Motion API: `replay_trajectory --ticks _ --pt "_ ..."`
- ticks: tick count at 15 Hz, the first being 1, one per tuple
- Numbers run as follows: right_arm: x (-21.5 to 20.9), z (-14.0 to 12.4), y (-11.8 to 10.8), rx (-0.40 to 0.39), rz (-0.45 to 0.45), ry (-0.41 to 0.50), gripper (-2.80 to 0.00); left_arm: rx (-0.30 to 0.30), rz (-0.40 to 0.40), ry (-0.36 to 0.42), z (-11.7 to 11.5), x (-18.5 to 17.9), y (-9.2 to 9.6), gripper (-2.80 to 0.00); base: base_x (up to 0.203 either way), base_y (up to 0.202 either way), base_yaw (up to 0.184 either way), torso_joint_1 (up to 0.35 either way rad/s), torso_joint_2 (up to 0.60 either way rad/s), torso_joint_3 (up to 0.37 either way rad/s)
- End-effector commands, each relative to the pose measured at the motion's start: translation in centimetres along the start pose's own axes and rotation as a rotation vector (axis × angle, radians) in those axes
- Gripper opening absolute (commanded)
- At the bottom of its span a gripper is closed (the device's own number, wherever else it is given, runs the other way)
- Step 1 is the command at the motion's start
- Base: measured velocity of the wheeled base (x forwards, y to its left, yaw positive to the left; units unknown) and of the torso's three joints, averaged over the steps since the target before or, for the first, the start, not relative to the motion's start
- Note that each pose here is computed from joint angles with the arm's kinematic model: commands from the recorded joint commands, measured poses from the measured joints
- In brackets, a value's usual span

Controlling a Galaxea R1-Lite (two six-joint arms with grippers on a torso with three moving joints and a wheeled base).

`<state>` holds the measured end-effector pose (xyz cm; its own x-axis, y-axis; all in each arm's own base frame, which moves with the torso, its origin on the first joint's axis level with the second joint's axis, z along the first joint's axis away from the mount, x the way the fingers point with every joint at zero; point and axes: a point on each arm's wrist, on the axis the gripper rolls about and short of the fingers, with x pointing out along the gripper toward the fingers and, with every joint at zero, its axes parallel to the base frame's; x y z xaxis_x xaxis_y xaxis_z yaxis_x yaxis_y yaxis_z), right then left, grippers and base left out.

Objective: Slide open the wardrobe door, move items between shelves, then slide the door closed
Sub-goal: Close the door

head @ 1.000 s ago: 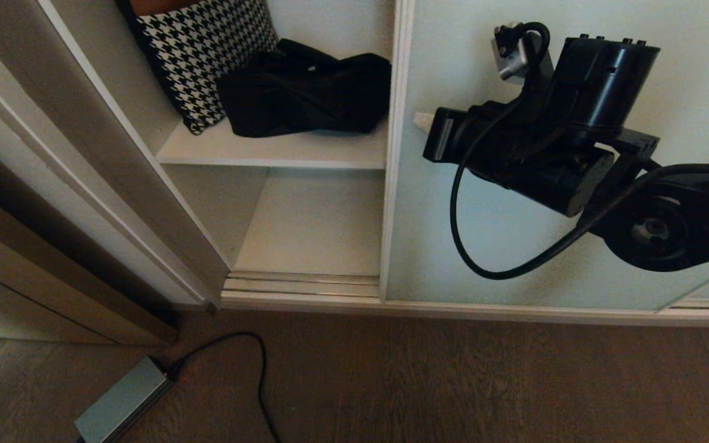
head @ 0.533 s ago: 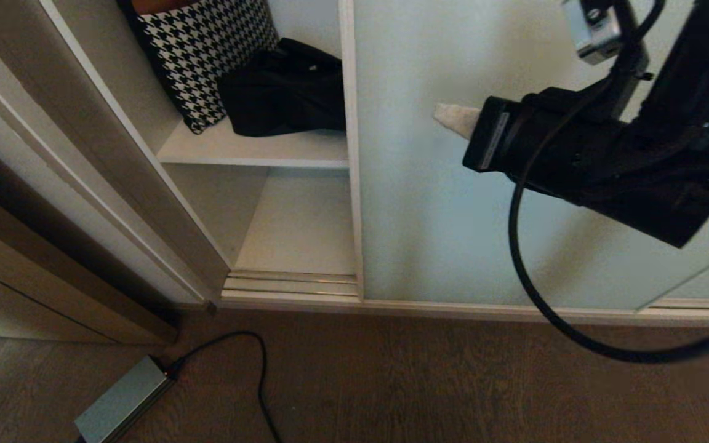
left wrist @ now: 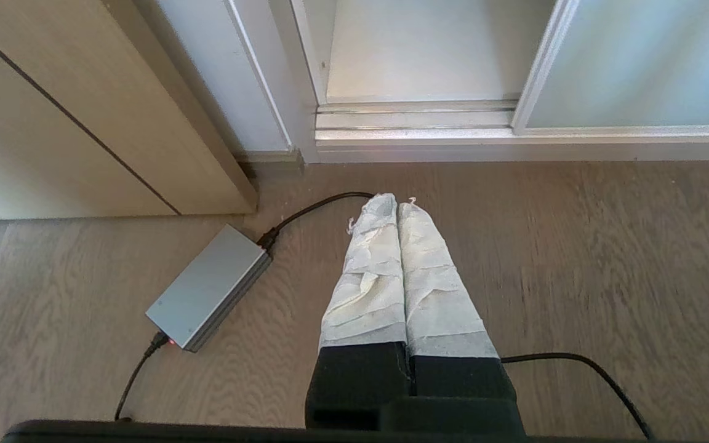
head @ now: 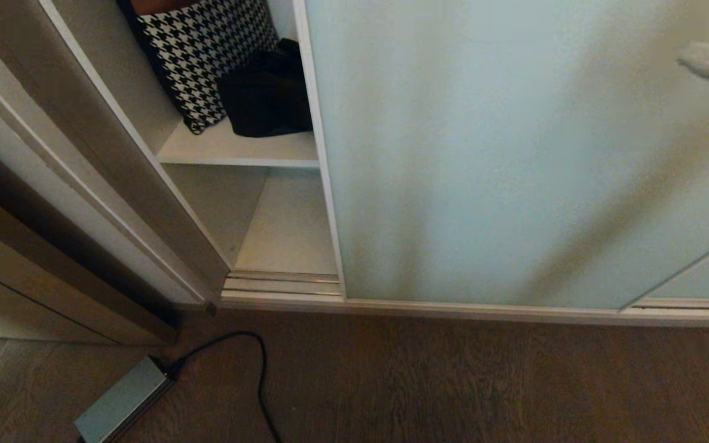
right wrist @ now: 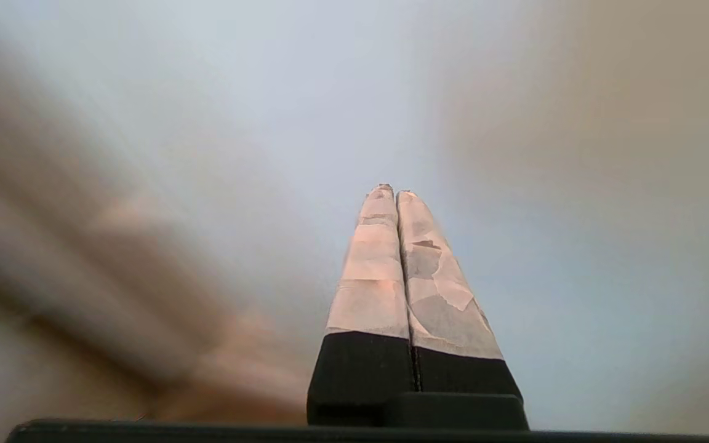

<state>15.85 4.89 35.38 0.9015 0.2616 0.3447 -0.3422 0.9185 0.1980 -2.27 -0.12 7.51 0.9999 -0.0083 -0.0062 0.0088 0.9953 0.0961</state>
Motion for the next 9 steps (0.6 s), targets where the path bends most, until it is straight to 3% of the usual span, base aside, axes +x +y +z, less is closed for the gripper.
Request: replay_trajectory --ticks 1,7,9 --pt "-3.0 2.9 -3.1 -0.079 -0.227 -0.128 -2.8 0.0 0.0 0.002 0.0 0.0 0.0 -2.8 0.0 0.0 0.0 0.0 0.0 0.0" --pt "-8.0 6.4 -9.5 -0.225 -0.832 -0.321 -2.8 0.0 0.0 0.002 0.0 0.0 0.0 -2.8 0.0 0.0 0.0 0.0 0.0 0.0" --pt "-9.9 7.6 -11.5 -0.255 -0.973 -0.353 -2.8 0.0 -0.001 0.001 0.0 0.0 0.0 -2.8 0.0 0.0 0.0 0.0 0.0 0.0"
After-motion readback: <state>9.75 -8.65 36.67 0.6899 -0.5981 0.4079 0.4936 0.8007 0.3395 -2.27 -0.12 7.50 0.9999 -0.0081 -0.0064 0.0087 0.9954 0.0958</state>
